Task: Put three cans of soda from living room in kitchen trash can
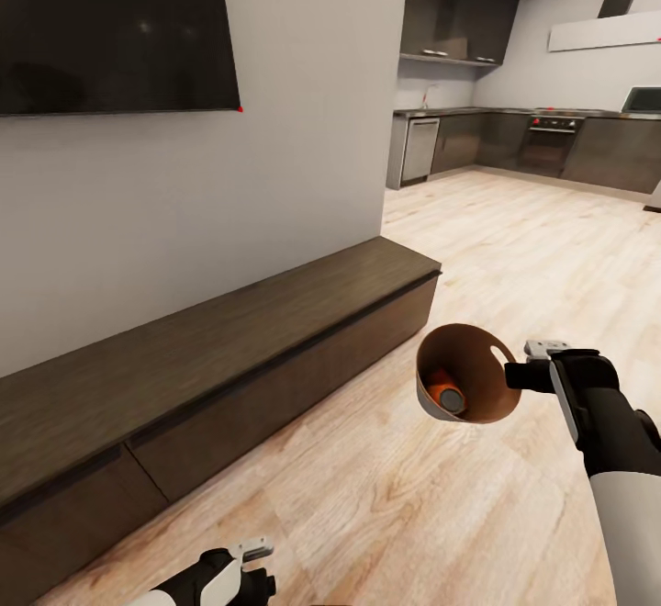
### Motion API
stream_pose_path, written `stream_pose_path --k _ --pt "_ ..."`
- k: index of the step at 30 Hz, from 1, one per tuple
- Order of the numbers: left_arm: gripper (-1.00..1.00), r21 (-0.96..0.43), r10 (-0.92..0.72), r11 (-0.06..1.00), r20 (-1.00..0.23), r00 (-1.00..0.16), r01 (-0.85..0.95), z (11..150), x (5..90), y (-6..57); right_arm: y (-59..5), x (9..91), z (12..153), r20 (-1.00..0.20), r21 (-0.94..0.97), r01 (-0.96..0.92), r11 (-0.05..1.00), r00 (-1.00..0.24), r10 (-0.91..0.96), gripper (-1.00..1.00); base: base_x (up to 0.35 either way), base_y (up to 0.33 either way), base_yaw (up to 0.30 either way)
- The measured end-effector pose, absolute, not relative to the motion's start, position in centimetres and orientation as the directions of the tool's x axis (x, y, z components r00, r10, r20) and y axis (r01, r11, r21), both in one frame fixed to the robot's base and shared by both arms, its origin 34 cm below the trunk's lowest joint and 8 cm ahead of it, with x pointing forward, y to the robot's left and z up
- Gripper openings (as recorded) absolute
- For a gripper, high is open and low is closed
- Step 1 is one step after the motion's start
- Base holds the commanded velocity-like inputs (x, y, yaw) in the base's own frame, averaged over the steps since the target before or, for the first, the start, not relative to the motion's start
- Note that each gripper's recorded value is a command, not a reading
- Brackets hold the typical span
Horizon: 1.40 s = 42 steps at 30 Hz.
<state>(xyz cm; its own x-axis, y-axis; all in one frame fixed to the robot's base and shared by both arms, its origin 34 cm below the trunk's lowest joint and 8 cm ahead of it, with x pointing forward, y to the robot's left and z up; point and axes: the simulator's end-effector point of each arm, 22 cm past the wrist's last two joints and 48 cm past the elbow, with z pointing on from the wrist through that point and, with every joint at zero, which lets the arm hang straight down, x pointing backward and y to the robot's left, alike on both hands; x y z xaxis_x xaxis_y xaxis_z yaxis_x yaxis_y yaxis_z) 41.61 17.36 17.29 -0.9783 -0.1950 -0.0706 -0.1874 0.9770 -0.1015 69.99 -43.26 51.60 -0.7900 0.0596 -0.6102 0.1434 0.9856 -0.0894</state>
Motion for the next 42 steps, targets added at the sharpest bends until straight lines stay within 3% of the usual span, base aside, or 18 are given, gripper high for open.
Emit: stream_pose_path --k 13,42 --pt "1.0 -0.097 -0.19 0.978 -0.032 -0.981 -0.186 15.9 40.2 17.1 -43.1 70.0 48.9 -0.576 -0.097 0.136 0.986 -0.815 0.055 -1.0 0.0 0.0 0.0" --pt "1.0 -0.103 -0.187 0.978 -0.067 -0.98 -0.179 14.9 40.5 16.2 -43.2 69.9 46.8 -0.55 -0.103 0.132 0.986 -0.834 0.055 -1.0 0.0 0.0 0.0"
